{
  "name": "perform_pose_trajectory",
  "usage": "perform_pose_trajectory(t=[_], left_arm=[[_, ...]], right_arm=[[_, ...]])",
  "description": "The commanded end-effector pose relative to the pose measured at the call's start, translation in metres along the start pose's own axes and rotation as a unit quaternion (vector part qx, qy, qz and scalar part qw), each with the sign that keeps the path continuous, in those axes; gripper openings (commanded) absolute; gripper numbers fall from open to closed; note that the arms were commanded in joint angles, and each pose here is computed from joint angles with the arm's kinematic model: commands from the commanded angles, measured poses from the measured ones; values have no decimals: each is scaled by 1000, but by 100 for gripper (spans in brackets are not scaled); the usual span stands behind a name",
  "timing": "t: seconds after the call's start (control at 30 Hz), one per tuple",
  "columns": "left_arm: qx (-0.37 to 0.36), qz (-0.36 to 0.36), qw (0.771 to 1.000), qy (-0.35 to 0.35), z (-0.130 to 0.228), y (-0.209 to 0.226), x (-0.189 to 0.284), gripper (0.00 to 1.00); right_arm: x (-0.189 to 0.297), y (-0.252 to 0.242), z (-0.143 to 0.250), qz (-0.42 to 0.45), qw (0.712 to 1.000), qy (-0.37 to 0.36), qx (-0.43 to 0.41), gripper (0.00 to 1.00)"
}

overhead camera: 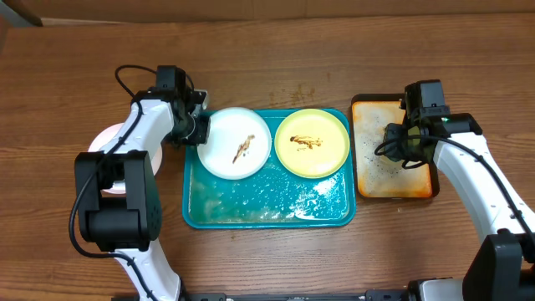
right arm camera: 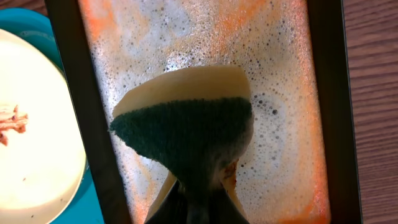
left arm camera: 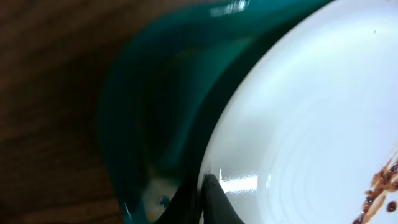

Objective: Clean dirty plates on tray and stack at the side
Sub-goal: 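Grip the rim of the left white plate with left gripper, then dip the sponge in the soapy tray with right gripper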

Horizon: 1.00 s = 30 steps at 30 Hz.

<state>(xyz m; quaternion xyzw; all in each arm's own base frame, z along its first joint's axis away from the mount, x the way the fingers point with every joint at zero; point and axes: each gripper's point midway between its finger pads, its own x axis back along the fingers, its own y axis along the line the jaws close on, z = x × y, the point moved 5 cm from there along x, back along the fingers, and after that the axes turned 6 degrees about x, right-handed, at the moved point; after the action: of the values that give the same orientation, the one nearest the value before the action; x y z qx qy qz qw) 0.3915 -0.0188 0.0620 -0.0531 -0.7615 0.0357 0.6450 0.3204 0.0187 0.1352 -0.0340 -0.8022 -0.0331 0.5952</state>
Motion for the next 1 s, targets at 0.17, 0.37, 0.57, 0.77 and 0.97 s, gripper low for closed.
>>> perform_pose_trajectory(t=[0.17, 0.37, 0.57, 0.77, 0.97], left_arm=[[93, 36, 995, 29, 18, -12, 31, 4], [151, 29, 985, 73, 47, -17, 65, 4], [182, -41, 973, 138, 77, -5, 72, 4], [210, -88, 959, 166, 94, 4, 70, 4], [206, -72, 958, 184, 105, -6, 60, 4]], right_arm=[[0, 0, -3, -3, 1000, -8, 1, 7], [0, 0, -3, -3, 1000, -8, 1, 7], [0, 1, -6, -4, 1000, -14, 1, 7], [-9, 2, -9, -7, 999, -36, 17, 4], [-31, 0, 3, -8, 999, -41, 17, 4]])
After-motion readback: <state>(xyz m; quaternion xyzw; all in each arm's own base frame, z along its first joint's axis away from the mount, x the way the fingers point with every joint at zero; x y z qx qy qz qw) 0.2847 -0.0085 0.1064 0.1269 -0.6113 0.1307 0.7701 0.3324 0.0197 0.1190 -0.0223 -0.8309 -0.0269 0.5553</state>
